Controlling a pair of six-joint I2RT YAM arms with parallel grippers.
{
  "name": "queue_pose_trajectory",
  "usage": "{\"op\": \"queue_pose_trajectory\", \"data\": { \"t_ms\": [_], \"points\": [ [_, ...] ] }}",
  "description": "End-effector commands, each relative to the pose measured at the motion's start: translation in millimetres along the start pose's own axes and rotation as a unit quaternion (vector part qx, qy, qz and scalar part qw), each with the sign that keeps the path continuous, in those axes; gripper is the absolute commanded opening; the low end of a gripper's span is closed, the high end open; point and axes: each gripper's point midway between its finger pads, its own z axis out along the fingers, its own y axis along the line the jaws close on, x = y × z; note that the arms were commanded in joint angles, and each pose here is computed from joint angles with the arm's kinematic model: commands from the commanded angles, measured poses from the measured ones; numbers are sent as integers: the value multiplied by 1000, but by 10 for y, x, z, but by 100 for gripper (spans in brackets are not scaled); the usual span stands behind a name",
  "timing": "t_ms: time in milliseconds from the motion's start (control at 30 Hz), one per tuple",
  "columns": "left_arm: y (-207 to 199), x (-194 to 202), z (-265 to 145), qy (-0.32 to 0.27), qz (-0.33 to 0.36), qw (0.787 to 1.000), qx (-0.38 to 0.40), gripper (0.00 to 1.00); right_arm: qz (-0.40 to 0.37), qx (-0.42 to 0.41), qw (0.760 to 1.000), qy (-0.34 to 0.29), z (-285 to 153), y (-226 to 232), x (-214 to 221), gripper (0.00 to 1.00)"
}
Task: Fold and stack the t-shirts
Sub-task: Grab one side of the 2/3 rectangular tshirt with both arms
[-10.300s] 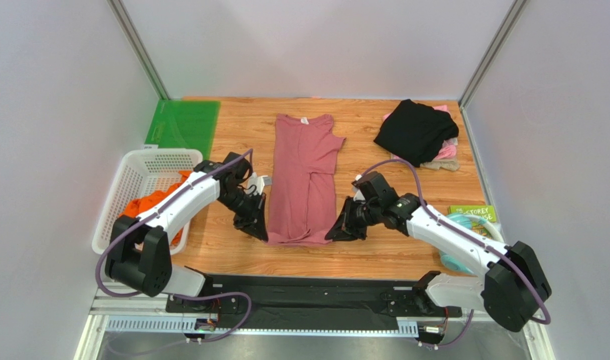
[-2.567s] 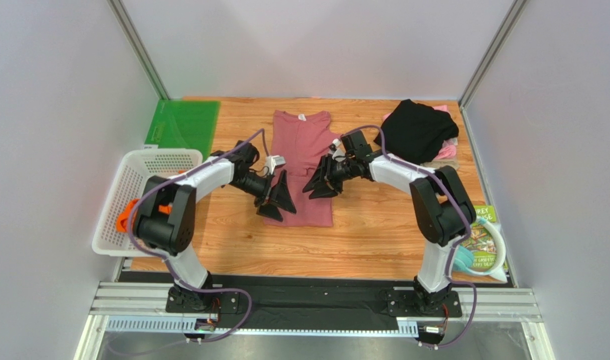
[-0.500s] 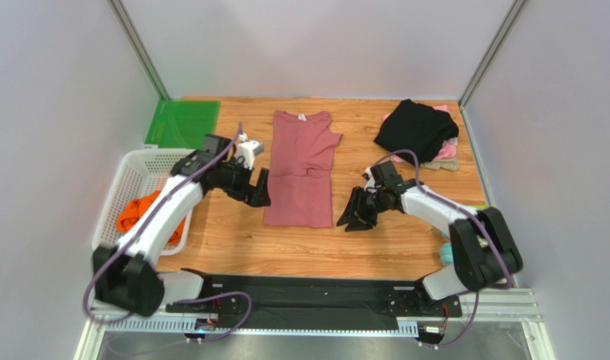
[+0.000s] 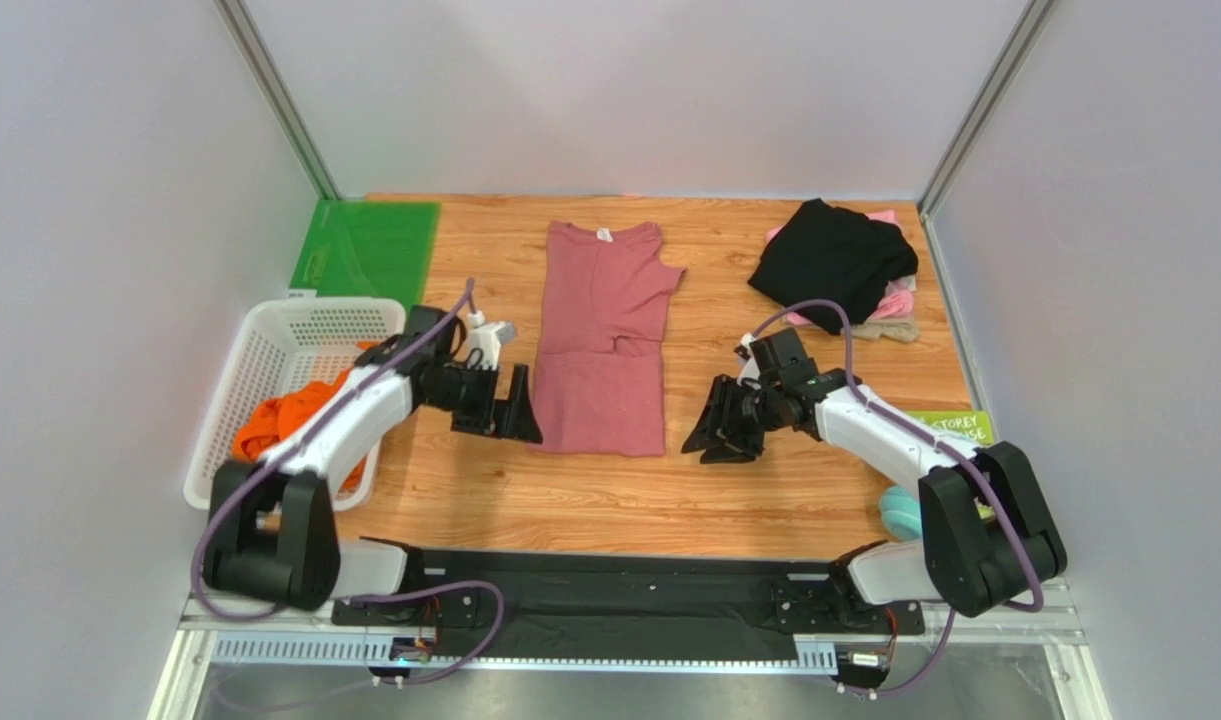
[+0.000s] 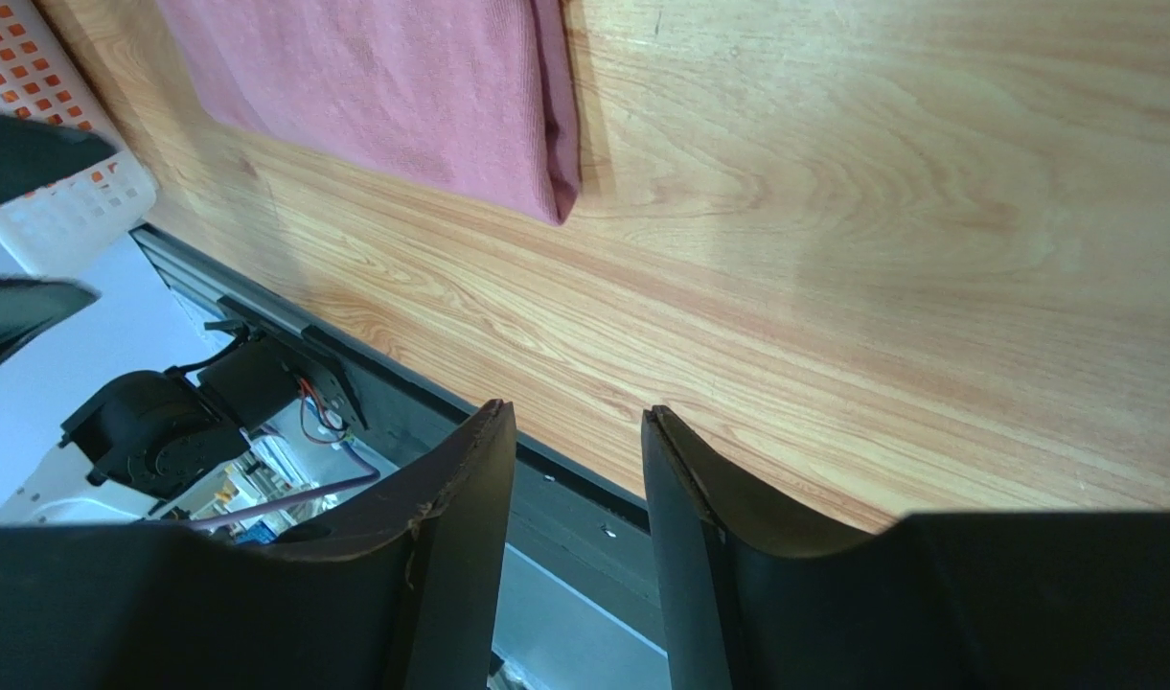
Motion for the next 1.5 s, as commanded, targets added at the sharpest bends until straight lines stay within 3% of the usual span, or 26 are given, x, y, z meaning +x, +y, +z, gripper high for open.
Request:
{"op": "queue_pose_trajectory", "data": {
  "t_ms": [0,33,67,167,433,767,933,1467],
  "points": [
    [-460,-506,-609,-204,118,971,34,100,-14,-30,999,-30,-53,129,-73,44],
    [-426,-530,-595,-190,98,976,26,100,-12,-31,999,-29,-38,125,-71,44],
    [-308,-396,-419,-136,66,988,29,100,-6,-37,999,-28,-4,140,-88,44],
    [-183,-287,-204,-79,17,996,38,100,4,-42,999,-24,78,135,-109,44],
    [55,17,168,3,-24,999,49,100,25,-45,999,-8,284,116,-192,43],
    [322,84,358,30,-49,998,10,100,44,-52,998,2,466,124,-289,42],
    [412,99,453,51,-75,996,-1,90,47,-53,998,4,537,147,-347,39],
    [396,120,589,77,-78,994,-22,82,62,-70,996,14,713,212,-380,40]
  ]
}}
